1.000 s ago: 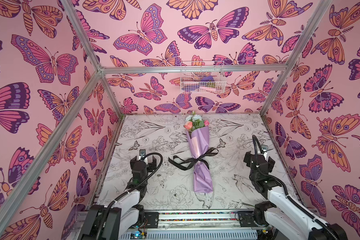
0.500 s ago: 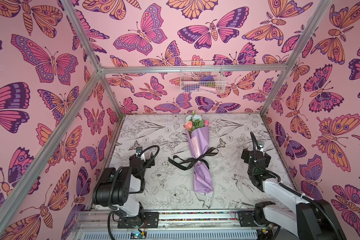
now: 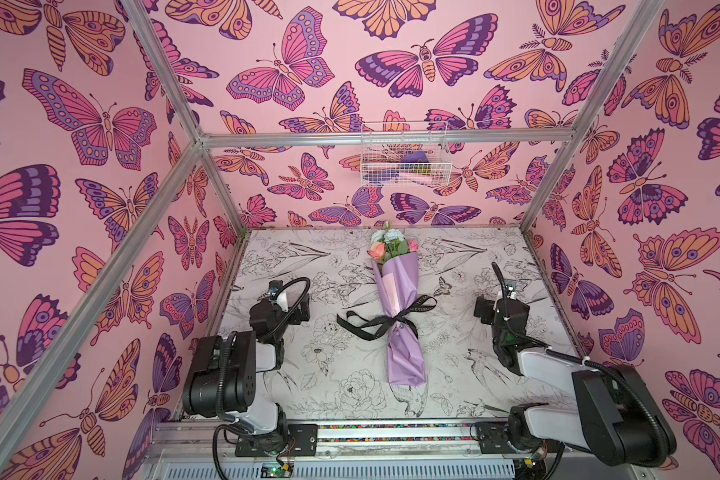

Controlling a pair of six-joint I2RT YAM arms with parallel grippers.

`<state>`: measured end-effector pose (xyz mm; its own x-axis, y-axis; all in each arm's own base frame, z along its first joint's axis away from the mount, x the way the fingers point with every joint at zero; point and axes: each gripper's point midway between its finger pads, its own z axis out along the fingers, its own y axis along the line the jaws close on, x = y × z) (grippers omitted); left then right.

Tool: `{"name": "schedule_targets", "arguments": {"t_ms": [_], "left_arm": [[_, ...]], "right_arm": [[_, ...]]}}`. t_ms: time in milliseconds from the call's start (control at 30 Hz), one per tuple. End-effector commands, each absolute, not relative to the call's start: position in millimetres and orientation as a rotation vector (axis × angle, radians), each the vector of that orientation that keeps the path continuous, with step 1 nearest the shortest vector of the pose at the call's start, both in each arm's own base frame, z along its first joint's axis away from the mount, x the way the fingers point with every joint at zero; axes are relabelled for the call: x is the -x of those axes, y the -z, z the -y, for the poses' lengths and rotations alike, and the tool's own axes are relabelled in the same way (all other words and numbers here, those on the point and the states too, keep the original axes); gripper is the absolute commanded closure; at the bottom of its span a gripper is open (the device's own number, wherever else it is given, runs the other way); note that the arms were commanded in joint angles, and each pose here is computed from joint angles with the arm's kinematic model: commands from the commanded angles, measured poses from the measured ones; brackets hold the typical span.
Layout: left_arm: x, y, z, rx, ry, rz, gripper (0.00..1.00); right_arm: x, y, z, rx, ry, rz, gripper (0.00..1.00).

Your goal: Tie the bouquet of fake flowers

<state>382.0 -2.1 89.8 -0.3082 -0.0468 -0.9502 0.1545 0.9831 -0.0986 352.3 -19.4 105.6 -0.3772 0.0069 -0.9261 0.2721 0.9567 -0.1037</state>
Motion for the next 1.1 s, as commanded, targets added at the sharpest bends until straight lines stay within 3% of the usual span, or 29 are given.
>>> {"name": "schedule_targets", "arguments": {"t_ms": [0,433,667,1067], "left_arm": [[-380,-91,13,-0.143,0.249,-1.874,0.01],[-379,-90,13,-0.143,0.248,-1.875,0.01],[-379,-91,13,-0.142,0.247,-1.871,0.01],[-379,-90,13,-0.142,0.246,-1.874,0.01]], "right_arm": [[-371,-127,11,-0.148,0.241,-1.859,0.01],[-389,-97,29,-0.227,0.185,-1.914,0.01],[-395,-94,-3,-0.016,-0.070,-1.944,0.01],[-394,-94,-4,-0.008,-0.072,-1.948,0.01]]}}
